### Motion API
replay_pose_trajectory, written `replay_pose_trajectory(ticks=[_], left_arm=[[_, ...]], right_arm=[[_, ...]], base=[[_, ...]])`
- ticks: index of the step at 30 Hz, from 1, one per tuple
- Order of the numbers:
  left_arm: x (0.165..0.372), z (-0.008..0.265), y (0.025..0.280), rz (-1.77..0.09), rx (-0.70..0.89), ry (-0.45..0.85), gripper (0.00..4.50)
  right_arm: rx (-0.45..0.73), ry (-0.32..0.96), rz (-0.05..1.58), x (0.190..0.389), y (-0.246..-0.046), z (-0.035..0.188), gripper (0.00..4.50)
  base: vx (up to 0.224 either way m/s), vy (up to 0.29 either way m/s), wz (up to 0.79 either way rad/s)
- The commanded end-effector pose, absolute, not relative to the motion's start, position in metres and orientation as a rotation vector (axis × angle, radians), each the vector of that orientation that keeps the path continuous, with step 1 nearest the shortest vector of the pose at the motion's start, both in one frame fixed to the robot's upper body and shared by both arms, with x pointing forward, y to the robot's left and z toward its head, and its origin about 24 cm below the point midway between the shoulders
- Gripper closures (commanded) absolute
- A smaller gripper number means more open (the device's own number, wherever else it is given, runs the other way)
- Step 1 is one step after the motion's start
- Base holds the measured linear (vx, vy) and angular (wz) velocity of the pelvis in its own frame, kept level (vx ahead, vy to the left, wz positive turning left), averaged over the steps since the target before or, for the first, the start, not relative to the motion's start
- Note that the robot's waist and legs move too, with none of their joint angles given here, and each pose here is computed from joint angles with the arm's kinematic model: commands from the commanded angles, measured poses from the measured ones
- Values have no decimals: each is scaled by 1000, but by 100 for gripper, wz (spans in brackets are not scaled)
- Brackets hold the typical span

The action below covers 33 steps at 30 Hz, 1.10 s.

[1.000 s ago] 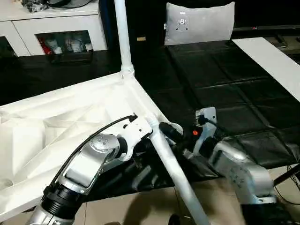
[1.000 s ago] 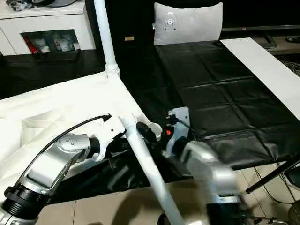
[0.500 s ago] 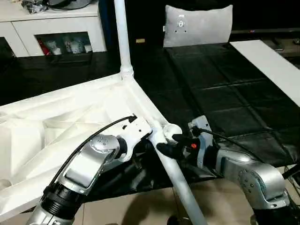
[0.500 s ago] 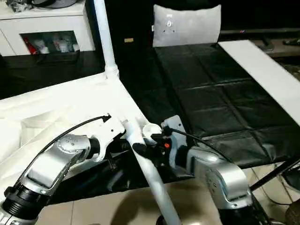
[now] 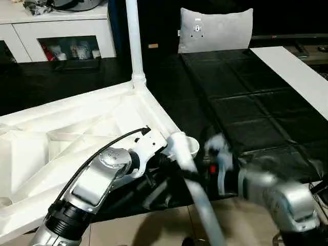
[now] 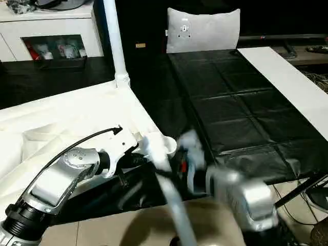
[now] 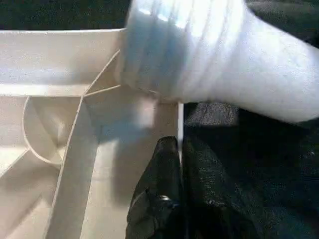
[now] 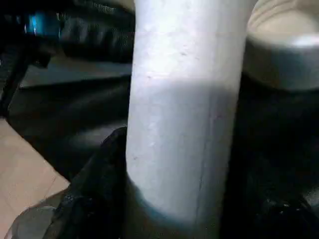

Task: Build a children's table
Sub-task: Insert table leg to table base

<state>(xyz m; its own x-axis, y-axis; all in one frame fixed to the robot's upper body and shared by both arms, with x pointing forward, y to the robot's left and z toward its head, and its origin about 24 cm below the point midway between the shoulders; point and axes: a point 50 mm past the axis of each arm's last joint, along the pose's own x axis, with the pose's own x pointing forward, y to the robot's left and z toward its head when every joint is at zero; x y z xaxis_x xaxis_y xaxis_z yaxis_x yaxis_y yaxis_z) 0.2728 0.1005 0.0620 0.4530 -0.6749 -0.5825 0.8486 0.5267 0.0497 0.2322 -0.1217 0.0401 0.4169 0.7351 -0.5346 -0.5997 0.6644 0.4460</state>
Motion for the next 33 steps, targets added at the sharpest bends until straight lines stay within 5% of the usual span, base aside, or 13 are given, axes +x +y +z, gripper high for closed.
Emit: replay_pose_trajectory(ticks=[1,6,11,12,17,20,23,27,33], left_arm=[[276,57,109,-908,390,568,450],[278,58,109,-911,411,557,450],[285,63,113,-879,446,526,450],[288,69,115,-898,427,495,407],[291,77,116,-924,402,463,361],[300,97,129,-923,324,357,348],[302,103,131,-917,293,328,308],[302,131,119,-986,4,191,285],[287,129,93,-1155,-73,185,222]], right_arm=[[187,772,841,234,-125,43,200],[203,768,824,235,-127,43,257],[268,703,828,242,-128,53,265],[354,628,836,249,-129,66,267],[456,548,846,257,-131,80,267],[660,250,832,282,-140,122,268],[676,186,814,286,-142,129,268],[739,-18,693,305,-144,151,268],[798,-131,627,320,-138,165,268]], base=[[0,0,0],[0,0,0],[0,0,0],[0,0,0],[0,0,0],[0,0,0],[0,0,0],[0,0,0],[0,0,0]])
